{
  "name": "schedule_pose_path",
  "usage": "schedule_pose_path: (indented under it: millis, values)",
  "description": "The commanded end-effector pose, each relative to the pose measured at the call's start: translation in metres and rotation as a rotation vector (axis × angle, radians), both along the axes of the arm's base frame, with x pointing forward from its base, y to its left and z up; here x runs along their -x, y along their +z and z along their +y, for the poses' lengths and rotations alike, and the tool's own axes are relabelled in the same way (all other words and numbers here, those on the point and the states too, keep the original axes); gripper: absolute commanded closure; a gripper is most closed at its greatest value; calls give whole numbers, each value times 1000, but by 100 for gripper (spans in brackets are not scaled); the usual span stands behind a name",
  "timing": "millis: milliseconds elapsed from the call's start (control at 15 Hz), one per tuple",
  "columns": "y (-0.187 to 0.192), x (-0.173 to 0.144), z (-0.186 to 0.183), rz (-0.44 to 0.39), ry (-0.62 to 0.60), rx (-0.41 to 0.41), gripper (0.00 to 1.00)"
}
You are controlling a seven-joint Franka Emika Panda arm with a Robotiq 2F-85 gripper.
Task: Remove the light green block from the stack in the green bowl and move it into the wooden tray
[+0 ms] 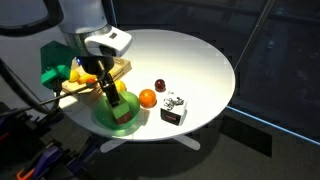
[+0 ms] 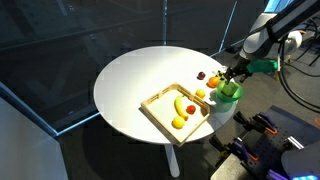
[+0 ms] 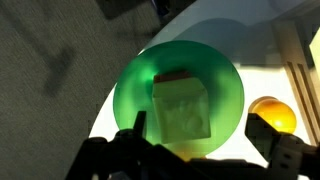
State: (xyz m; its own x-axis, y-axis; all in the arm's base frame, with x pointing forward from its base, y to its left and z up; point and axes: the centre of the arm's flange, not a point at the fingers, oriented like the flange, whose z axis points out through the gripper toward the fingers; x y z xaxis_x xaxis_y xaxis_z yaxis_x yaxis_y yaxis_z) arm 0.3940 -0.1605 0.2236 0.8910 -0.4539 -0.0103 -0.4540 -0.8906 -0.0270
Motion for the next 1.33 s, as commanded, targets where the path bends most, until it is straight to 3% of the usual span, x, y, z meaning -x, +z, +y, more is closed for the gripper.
schedule_pose_path:
  millis: [0,533,1267]
  values:
    - [-3,0,-16,-2,44,-15,0]
    - [-10,-2,-18,-14,143,7,0]
    - [-27,-17,-25,-19,160,28,0]
